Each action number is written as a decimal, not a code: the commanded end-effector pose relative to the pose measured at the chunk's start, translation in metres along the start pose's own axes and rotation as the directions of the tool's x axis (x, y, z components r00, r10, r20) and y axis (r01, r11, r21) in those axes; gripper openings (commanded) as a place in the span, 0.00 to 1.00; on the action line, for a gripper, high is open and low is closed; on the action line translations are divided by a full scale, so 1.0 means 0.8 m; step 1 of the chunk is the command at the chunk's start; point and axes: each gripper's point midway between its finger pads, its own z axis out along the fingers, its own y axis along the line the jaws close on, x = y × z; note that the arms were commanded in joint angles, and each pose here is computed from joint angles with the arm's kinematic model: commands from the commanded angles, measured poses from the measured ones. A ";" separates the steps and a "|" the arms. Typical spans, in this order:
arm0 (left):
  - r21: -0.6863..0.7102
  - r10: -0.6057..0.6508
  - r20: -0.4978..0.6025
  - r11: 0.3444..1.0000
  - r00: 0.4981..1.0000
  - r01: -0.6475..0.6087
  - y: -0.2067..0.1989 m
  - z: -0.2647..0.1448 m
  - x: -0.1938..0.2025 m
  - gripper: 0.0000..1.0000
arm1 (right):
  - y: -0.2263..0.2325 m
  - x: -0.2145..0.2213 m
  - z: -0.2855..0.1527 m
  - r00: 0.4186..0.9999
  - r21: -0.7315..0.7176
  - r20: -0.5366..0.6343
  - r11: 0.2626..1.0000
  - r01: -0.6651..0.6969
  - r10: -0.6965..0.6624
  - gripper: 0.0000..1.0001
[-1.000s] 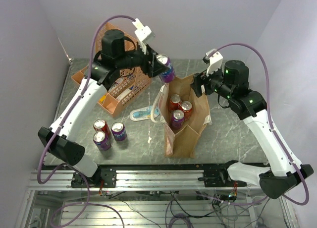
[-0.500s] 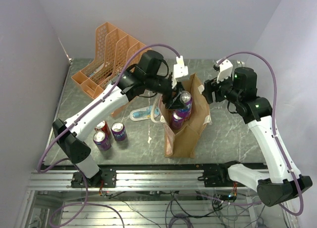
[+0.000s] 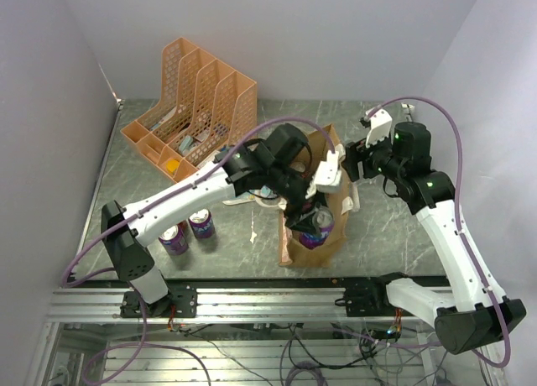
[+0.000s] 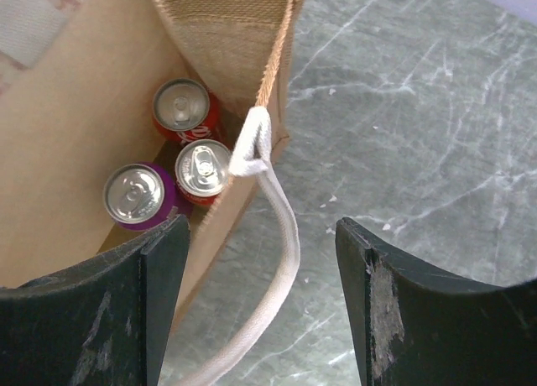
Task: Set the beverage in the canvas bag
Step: Adjust the drink in the canvas bag.
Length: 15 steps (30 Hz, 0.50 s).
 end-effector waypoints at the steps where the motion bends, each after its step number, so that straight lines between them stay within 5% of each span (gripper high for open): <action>1: 0.136 0.128 0.040 0.982 0.991 -0.132 -0.061 0.011 -0.032 0.07 | 0.017 -0.002 0.002 0.999 -0.072 0.043 0.997 -0.023 0.026 0.70; 15: -0.052 0.292 -0.119 0.953 0.949 -0.300 -0.008 0.026 -0.016 0.07 | 0.055 0.008 -0.019 0.997 -0.212 0.063 0.977 -0.020 0.034 0.70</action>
